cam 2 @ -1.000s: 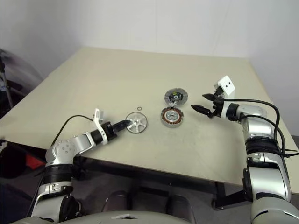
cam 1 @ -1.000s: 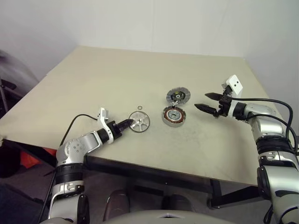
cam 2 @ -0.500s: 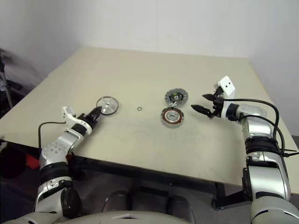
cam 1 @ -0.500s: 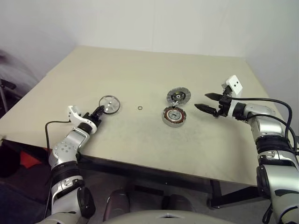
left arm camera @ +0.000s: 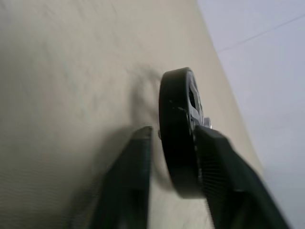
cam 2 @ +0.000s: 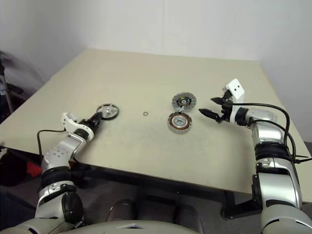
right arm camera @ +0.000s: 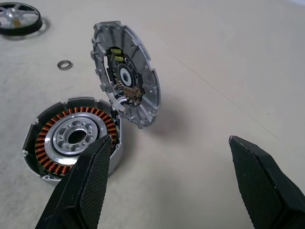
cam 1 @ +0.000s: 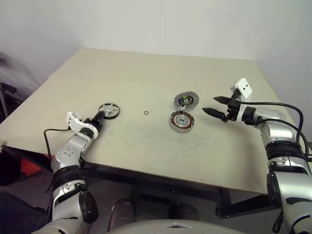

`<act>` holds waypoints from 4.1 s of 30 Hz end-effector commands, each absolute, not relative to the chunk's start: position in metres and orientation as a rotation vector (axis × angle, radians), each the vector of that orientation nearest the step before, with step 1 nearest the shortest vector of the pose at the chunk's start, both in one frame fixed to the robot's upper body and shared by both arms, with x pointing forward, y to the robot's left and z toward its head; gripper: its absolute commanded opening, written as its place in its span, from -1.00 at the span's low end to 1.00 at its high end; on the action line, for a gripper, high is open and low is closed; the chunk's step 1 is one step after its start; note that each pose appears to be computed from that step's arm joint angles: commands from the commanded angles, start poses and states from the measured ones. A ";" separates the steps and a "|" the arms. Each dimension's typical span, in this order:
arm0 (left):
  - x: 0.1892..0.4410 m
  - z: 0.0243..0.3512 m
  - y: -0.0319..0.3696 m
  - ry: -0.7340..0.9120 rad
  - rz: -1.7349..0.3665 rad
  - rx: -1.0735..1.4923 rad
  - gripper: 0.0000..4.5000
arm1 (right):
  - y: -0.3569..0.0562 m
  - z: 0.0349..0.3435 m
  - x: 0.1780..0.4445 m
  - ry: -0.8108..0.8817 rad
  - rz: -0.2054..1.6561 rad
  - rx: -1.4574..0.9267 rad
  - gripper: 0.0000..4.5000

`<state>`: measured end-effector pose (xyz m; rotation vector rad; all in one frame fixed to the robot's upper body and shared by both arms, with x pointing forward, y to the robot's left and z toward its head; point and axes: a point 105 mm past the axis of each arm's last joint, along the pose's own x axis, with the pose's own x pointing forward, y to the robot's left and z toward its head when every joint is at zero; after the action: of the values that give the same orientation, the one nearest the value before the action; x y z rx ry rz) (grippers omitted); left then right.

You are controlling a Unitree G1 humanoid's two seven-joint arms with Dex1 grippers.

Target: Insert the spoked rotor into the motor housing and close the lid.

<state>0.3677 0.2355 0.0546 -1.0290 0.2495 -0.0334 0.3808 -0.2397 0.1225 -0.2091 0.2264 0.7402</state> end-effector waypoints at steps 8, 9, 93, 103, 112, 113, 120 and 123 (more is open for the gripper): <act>0.315 0.094 0.173 0.458 -0.555 -0.849 0.05 | -0.236 0.136 0.390 0.172 0.738 -0.229 0.97; 0.310 0.097 0.168 0.470 -0.590 -0.833 0.05 | -0.236 0.136 0.390 0.172 0.738 -0.229 0.97; 0.409 0.034 0.056 0.302 -0.690 0.084 0.05 | -0.219 0.161 0.397 0.027 0.737 -0.262 0.97; 0.409 0.034 0.047 0.309 -0.710 0.130 0.05 | -0.218 0.162 0.397 0.021 0.736 -0.261 0.97; 0.409 0.036 0.040 0.305 -0.738 0.143 0.05 | -0.217 0.162 0.397 0.016 0.734 -0.260 0.97; 0.409 0.036 0.040 0.306 -0.740 0.144 0.05 | -0.217 0.162 0.397 0.015 0.733 -0.259 0.97; 0.408 0.034 0.039 0.311 -0.741 0.145 0.05 | -0.217 0.161 0.397 0.017 0.734 -0.259 0.97; 0.407 0.034 0.039 0.314 -0.739 0.140 0.05 | -0.217 0.162 0.398 0.017 0.736 -0.260 0.97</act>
<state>0.4128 0.0476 0.0412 0.1354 0.2815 -0.7086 0.3941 -0.2230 0.1339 -0.2310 0.1177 0.7240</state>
